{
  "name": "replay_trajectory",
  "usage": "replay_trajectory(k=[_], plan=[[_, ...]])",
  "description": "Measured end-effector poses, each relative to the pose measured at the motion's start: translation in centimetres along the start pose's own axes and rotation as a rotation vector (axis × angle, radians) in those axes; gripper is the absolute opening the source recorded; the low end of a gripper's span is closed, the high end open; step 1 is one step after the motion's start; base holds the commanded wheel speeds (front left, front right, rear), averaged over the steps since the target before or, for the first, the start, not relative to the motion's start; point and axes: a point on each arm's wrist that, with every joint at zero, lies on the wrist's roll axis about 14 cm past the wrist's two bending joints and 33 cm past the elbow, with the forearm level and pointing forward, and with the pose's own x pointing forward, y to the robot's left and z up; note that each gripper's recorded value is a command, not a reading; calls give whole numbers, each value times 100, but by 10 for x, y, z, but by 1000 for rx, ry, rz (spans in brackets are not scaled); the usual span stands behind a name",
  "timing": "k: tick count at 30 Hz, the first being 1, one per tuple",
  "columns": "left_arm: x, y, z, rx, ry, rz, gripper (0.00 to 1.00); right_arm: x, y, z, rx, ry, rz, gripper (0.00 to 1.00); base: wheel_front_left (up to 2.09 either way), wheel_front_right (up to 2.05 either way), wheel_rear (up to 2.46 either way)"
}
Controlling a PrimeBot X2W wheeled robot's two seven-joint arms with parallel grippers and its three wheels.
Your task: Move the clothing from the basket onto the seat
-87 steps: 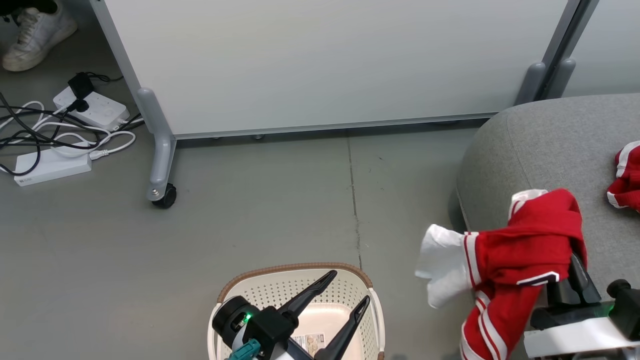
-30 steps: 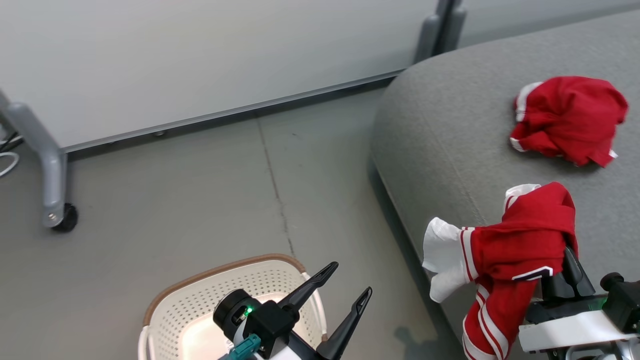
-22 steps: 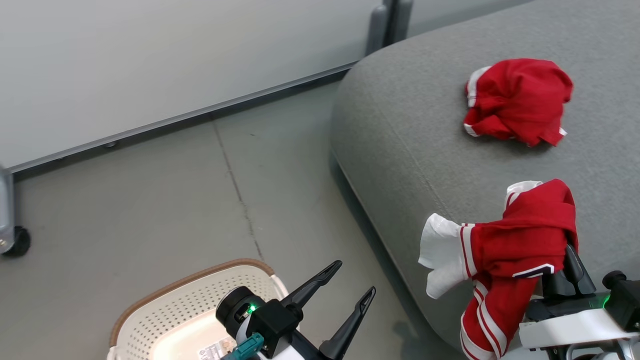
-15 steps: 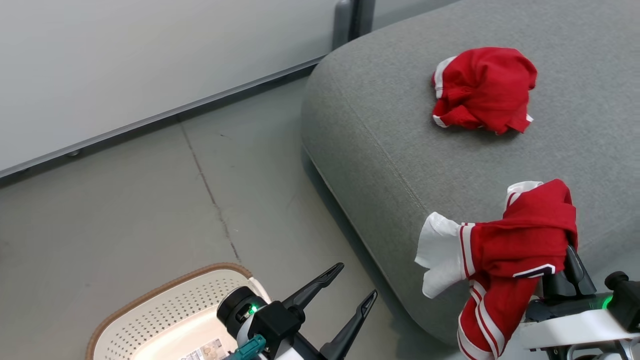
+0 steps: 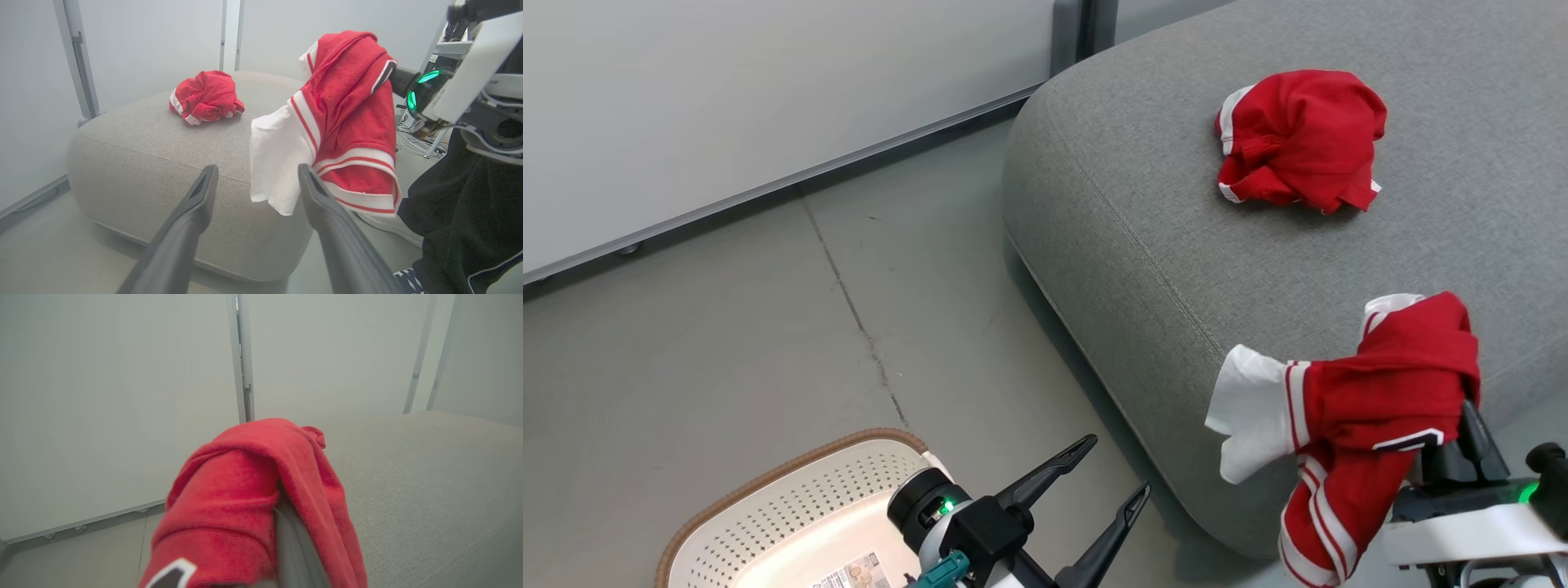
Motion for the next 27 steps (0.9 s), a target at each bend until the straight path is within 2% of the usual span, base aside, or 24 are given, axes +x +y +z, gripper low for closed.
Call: replay_trajectory(k=[8, 19, 21, 24, 27], plan=[[-2, 13, 1, -12, -13, 29, 100, 35, 11, 35, -20, -119, 32, 0, 0, 0, 0], [-11, 55, -30, -28, 40, 22, 100, 132, 6, 123, -164, -388, 51, 0, 0, 0, 0], [-12, 62, -36, -35, 48, 17, 100, 151, 6, 131, -152, -417, 47, 0, 0, 0, 0], [-13, 71, -45, -45, 57, 7, 100, 181, 0, 131, -75, -425, 23, 0, 0, 0, 0], [-14, 81, -55, -61, 65, 4, 100, 210, -7, 138, -95, -441, 10, 0, 0, 0, 0]])
